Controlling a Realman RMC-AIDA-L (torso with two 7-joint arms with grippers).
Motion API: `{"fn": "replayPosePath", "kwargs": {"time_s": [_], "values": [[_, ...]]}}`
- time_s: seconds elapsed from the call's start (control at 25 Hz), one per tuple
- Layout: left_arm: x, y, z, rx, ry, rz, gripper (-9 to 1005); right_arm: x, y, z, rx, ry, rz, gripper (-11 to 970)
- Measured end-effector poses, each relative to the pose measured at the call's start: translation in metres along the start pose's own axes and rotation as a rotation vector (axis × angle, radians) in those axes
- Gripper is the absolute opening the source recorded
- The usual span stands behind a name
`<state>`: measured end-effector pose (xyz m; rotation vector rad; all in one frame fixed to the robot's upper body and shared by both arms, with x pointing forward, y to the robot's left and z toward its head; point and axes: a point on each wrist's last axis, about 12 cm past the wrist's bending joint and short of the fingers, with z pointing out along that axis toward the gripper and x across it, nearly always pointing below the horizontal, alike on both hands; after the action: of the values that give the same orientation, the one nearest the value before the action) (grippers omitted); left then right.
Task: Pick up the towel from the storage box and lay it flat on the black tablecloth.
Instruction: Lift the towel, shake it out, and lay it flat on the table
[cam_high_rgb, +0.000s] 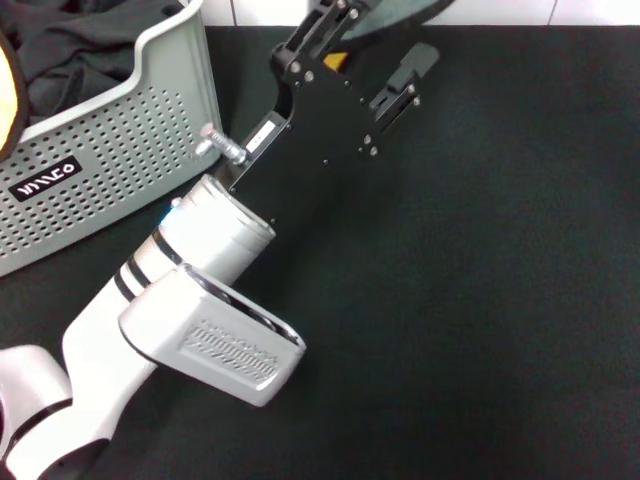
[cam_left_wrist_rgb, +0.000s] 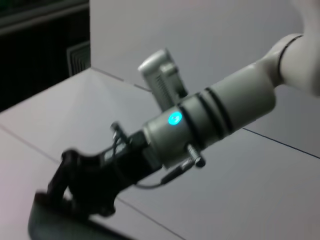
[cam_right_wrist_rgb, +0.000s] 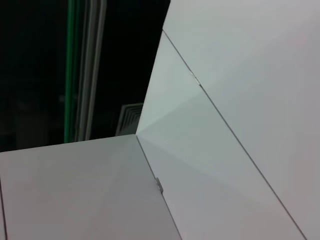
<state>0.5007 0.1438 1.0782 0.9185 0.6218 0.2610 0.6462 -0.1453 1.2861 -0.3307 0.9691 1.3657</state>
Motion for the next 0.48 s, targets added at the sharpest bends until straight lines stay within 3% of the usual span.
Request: {"fn": "replayPosePath", "kwargs": {"time_s": [0.48], "values": [[0.001, 0.005, 0.015, -0.025, -0.031, 0.229, 679, 0.007, 0.009, 0.036, -0.027, 0.01, 0.069, 31]]}}
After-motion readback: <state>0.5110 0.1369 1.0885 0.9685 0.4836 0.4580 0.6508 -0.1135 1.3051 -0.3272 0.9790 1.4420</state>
